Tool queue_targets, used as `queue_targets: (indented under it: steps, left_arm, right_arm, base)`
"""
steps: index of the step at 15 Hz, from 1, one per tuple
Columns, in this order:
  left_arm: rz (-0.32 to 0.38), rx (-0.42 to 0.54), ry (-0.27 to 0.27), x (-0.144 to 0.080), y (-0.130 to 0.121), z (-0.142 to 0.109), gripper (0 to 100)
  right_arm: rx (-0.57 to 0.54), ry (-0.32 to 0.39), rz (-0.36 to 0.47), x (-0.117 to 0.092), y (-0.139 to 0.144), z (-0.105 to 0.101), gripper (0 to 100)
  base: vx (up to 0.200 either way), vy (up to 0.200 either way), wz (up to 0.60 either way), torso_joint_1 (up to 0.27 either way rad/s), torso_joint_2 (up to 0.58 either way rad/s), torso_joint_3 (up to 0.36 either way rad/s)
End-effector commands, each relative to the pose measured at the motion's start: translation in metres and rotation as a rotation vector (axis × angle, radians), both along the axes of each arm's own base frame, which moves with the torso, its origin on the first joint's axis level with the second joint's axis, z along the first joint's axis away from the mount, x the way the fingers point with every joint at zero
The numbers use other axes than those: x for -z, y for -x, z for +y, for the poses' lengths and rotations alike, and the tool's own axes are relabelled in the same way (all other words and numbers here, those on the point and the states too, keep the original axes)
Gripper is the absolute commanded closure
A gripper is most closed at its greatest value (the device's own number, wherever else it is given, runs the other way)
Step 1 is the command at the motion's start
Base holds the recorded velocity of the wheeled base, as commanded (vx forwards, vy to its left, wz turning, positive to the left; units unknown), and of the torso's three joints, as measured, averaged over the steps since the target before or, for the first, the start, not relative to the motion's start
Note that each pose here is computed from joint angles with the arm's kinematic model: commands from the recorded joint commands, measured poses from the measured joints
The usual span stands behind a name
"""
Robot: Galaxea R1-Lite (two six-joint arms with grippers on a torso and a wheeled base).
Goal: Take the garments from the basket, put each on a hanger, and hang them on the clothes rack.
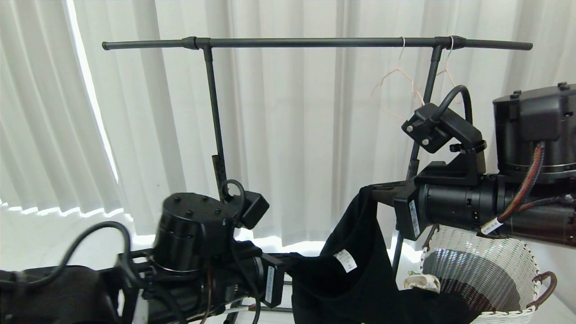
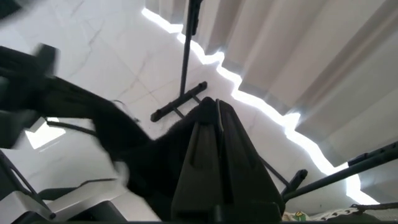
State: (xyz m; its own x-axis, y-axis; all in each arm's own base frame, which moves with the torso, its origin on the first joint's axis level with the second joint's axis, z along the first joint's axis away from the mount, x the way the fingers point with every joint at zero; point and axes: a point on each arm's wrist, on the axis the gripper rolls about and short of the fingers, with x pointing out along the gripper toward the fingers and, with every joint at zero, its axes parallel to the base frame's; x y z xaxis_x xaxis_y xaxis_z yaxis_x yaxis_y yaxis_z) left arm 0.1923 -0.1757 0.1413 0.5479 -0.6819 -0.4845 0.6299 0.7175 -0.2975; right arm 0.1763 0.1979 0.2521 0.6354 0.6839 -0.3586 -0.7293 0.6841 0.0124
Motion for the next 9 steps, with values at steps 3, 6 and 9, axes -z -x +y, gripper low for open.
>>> queue_targets:
  steps: [3,6,9]
  left_arm:
    - [-0.091,0.004,0.086,-0.092,0.042,0.039,100]
    - [-0.200,-0.015,-0.090,-0.112,0.033,0.058,100]
    - [-0.364,-0.062,-0.288,-0.116,0.019,0.074,100]
  right_arm:
    - [-0.001,-0.017,-0.019,-0.008,0.001,-0.001,100]
    - [0.015,-0.015,-0.029,-0.011,0.003,-0.004,100]
    - [0.060,0.028,-0.024,-0.014,0.011,-0.015,100]
  base:
    - [0.000,0.000,0.00,0.000,0.00,0.000]
    - [0.000,0.000,0.00,0.000,0.00,0.000]
    - [0.000,0.000,0.00,0.000,0.00,0.000]
